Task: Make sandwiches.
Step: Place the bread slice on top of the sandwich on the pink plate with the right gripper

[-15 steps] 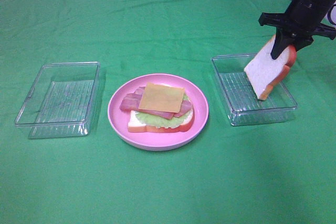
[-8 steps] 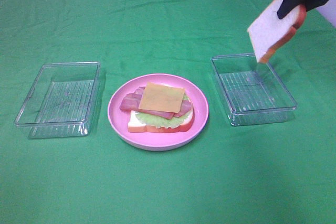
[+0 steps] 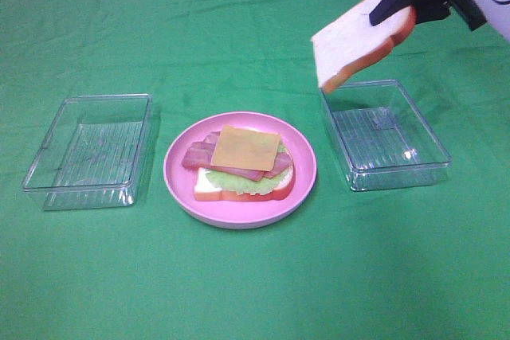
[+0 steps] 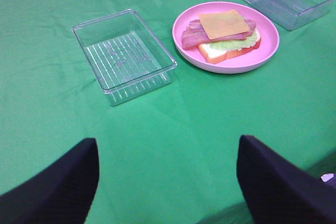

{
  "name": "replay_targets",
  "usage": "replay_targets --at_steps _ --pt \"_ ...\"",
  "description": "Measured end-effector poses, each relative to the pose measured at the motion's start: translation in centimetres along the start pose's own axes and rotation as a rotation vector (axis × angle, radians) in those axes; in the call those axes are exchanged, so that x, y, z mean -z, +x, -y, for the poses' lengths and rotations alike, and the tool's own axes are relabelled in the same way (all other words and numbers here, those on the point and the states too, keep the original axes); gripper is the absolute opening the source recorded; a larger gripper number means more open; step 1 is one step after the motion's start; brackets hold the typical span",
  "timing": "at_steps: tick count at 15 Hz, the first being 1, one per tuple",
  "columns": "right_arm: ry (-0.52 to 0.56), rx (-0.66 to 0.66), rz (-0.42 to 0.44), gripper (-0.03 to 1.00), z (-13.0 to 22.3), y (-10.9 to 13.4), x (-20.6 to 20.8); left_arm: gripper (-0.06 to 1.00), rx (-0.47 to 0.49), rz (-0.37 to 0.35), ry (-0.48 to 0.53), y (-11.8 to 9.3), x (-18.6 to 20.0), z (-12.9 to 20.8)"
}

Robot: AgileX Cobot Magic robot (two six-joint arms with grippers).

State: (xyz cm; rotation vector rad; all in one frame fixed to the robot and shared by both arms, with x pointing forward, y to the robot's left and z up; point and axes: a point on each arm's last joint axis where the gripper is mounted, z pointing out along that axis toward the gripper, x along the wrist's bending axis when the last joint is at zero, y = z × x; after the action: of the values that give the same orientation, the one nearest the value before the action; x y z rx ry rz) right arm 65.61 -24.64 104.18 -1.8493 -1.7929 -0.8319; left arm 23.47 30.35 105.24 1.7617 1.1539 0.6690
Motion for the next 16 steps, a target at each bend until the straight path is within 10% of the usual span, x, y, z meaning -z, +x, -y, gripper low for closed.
replay_targets --at_steps 6,16 --pt "0.000 -0.104 -0.464 0.21 3.9 -1.0 -6.8 0.70 0.000 0.000 0.000 0.0 0.0 0.0" --pt "-0.015 -0.221 -0.374 0.21 7.3 0.6 -17.6 0.70 0.000 0.000 0.000 0.0 0.0 0.0"
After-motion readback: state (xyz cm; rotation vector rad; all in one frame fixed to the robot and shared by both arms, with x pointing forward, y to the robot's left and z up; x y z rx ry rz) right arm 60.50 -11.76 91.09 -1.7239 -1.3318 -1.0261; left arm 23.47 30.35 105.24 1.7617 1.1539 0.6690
